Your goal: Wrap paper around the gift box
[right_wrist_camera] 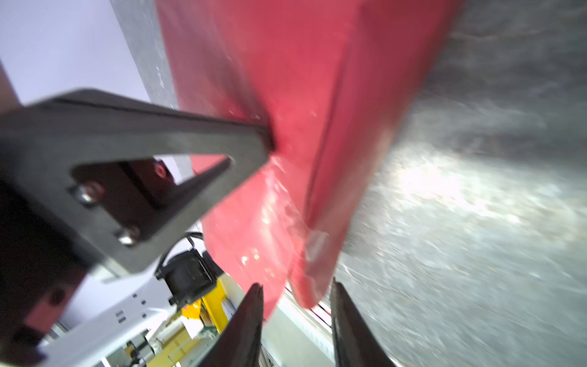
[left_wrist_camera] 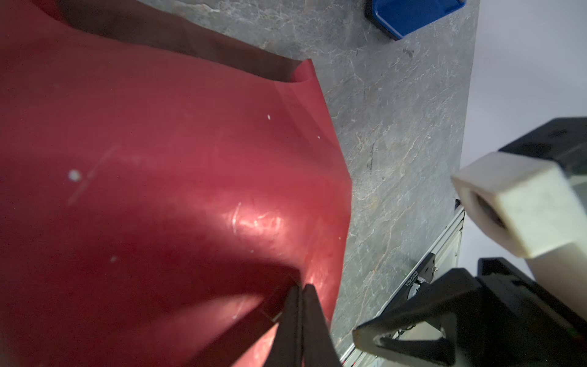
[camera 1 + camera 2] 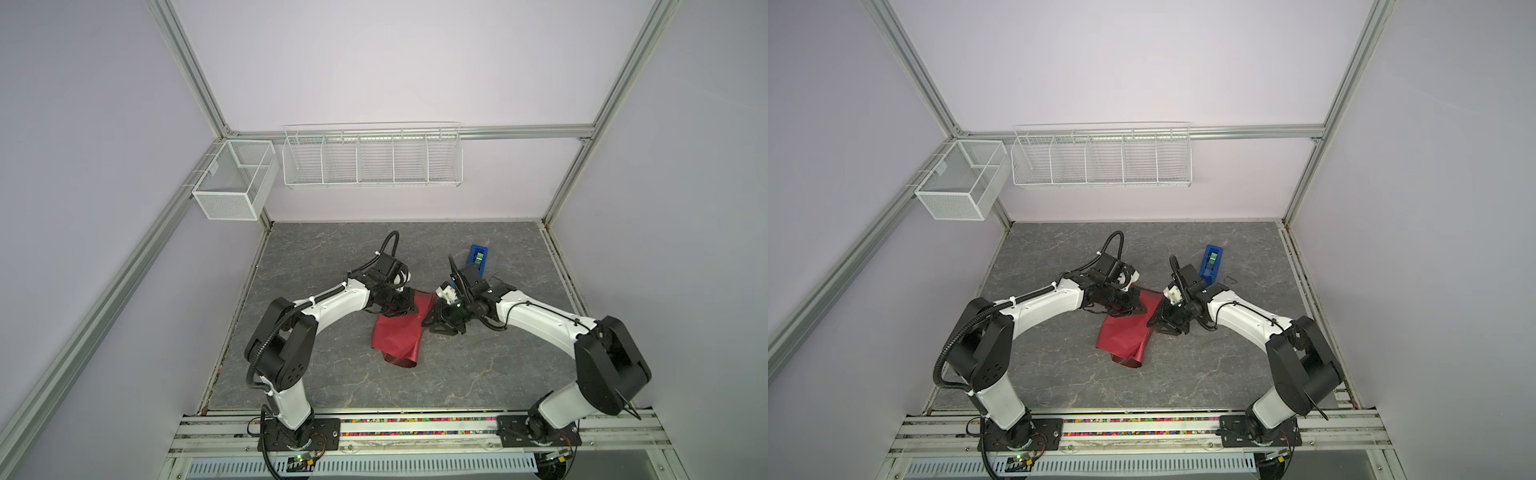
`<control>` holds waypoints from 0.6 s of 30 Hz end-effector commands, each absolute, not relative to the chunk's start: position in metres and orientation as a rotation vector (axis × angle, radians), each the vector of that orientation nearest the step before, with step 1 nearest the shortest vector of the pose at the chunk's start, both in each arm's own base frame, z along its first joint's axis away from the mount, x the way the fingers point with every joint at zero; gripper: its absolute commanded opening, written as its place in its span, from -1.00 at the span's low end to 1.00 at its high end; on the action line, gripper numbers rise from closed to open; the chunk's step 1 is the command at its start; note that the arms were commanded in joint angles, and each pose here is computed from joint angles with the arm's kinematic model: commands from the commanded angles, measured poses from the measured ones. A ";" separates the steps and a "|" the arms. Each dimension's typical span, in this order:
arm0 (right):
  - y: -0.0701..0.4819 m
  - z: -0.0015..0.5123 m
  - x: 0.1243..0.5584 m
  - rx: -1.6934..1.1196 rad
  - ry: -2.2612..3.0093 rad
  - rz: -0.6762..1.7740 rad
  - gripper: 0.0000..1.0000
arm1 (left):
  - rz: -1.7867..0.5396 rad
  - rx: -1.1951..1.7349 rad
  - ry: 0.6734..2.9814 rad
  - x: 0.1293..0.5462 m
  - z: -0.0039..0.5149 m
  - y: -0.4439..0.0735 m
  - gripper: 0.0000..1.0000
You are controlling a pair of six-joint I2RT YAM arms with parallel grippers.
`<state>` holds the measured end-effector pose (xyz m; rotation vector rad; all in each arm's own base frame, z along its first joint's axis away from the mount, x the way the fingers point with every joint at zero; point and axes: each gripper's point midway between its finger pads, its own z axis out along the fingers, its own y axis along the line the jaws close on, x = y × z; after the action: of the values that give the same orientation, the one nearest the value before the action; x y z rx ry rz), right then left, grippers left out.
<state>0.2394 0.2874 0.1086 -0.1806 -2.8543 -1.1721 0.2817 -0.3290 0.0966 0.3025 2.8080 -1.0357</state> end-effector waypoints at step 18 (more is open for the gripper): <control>0.297 0.070 0.250 -0.360 -2.905 -1.022 -0.68 | -0.888 0.274 2.940 0.264 0.062 -0.305 -0.91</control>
<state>0.2520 0.3018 0.0858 -0.3090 -2.8781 -1.1189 0.2832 -0.3269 0.0967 0.2974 2.7940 -1.0341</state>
